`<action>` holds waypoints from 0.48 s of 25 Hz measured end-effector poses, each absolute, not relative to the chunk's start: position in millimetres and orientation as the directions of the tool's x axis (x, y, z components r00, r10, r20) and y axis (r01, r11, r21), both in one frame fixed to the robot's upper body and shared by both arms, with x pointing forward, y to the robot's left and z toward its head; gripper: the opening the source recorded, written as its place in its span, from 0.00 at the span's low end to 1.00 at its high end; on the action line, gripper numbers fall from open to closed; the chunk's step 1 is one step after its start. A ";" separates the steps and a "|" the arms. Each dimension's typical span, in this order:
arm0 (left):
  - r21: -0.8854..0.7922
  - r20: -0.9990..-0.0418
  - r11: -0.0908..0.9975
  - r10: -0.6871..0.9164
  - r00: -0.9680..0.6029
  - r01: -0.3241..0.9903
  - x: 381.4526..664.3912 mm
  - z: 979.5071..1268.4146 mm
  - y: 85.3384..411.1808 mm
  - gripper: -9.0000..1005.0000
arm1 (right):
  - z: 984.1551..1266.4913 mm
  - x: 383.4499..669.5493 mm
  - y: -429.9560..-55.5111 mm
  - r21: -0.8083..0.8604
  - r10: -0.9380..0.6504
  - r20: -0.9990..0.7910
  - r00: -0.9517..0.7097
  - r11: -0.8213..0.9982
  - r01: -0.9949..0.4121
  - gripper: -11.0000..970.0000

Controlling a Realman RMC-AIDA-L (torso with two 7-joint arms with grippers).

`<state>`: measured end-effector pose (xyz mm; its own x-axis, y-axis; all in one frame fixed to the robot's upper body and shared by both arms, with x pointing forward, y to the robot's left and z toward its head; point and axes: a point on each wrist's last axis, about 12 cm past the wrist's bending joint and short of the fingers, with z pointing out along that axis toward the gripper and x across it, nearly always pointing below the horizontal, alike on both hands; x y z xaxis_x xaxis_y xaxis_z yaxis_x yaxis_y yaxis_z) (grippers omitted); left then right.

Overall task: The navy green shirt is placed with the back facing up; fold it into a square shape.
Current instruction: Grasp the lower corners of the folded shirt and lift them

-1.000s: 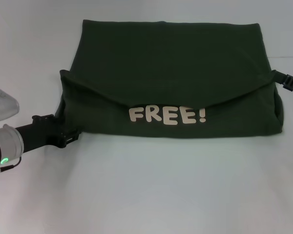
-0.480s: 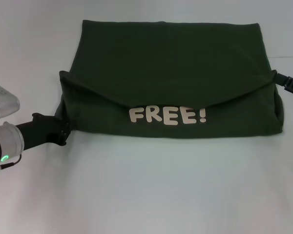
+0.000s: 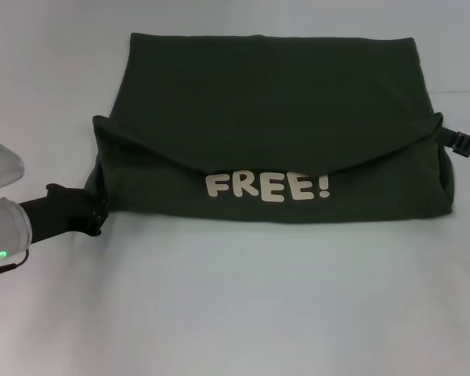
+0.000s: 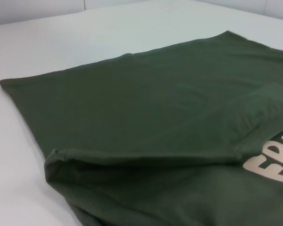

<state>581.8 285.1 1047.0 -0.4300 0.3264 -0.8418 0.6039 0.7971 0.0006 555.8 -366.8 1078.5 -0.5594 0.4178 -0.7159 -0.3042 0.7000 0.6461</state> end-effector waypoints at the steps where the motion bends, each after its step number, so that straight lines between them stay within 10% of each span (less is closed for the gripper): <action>1: -0.003 -0.843 0.795 0.324 -0.429 0.607 580.8 1047.5 285.8 0.05 | 1078.5 555.6 -367.6 0.646 0.415 -0.714 -0.564 0.701 -0.302 0.79; 12: -0.016 -0.845 0.799 0.311 -0.436 0.601 573.2 1048.5 295.4 0.05 | 1077.3 550.8 -381.3 0.646 0.349 -0.637 -0.687 0.728 -0.229 0.79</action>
